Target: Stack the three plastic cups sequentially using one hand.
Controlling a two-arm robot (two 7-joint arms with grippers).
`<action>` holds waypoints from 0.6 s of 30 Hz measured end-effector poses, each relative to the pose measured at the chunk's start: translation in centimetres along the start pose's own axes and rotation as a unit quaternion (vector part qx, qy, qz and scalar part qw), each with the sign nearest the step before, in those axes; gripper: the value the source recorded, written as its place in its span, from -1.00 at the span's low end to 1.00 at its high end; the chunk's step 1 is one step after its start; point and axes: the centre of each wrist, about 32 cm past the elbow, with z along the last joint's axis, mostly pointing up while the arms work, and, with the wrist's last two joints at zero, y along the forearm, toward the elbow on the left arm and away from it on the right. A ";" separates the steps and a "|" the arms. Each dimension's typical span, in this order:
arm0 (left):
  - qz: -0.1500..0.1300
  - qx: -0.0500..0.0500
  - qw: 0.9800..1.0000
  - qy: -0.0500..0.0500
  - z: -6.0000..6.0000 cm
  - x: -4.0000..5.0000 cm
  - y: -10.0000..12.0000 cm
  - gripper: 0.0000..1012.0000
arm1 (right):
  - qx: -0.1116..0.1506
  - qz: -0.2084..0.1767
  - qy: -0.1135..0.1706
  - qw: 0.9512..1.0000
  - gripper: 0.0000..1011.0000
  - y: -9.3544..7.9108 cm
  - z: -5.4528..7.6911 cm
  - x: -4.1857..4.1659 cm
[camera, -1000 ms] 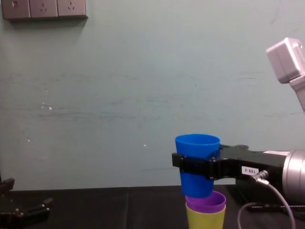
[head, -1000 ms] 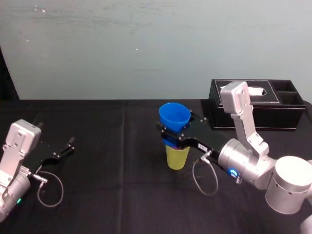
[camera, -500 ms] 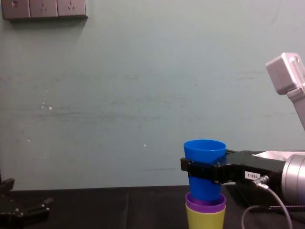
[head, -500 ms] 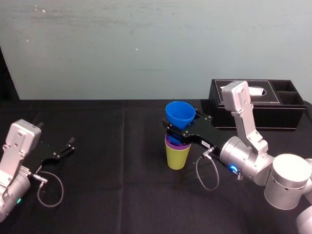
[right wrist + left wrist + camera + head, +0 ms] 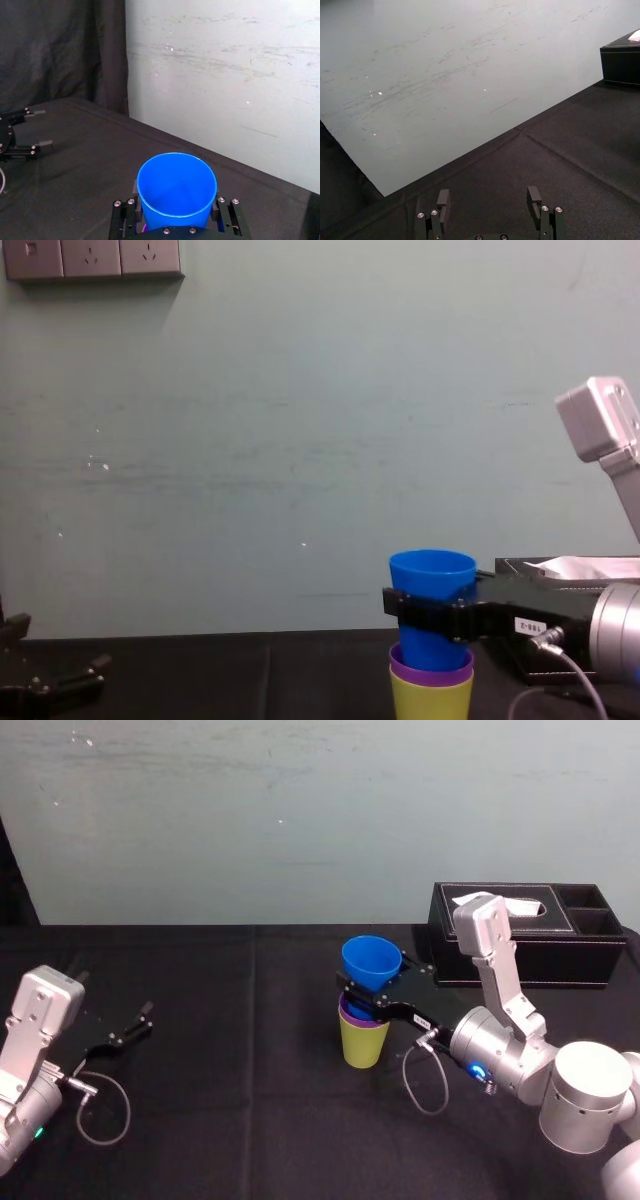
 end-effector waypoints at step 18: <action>0.000 0.000 1.000 0.000 0.0 0.00 0.0 0.98 | -0.011 0.002 0.007 1.000 0.49 0.1 -0.7 -0.10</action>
